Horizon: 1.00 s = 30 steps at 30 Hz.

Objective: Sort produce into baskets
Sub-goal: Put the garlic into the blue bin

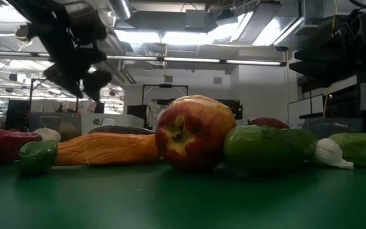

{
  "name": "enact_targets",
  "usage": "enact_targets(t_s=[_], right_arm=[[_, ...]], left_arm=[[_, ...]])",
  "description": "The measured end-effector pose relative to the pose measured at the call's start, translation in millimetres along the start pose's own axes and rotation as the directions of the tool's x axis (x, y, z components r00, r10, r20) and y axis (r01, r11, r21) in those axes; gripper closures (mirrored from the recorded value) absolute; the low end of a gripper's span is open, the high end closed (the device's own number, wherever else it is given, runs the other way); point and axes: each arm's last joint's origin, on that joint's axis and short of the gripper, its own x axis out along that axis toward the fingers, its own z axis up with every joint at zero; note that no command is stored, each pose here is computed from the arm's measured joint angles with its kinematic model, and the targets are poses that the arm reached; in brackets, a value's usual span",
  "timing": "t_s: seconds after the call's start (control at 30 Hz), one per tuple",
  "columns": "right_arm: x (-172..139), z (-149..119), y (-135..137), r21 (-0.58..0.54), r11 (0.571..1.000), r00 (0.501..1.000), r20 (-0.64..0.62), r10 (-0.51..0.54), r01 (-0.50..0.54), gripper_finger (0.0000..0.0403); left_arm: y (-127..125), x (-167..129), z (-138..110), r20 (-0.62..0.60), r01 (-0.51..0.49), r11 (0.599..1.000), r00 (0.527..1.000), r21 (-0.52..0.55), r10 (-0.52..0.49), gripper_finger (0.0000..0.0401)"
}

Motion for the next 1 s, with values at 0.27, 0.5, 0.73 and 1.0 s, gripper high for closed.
enact_targets(t_s=[0.27,0.5,0.73,1.0], right_arm=[[0.0,-1.3,-0.2,-0.005,1.000,1.000,-0.013,-0.002,0.002,0.0185],[0.0,-1.2,-0.2,-0.005,1.000,1.000,-0.012,-0.002,0.002,0.0185],[0.0,-1.1,-0.4,-0.005,1.000,1.000,-0.010,-0.009,0.009,0.0185],[0.0,-1.1,-0.4,-0.004,1.000,1.000,-0.010,-0.009,0.009,0.0185]], left_arm=[[-36.0,-45.9,-15.2,-0.169,0.609,0.744,0.792,0.273,-0.587,0.0103],[-49.7,-75.8,-38.5,-0.291,0.750,0.574,0.659,0.329,-0.694,0.0103],[-54.2,-93.2,-51.3,-0.307,0.771,0.513,0.627,0.378,-0.716,0.0105],[-48.9,-75.3,-86.6,-0.327,0.722,0.564,0.688,0.401,-0.648,0.0120]])
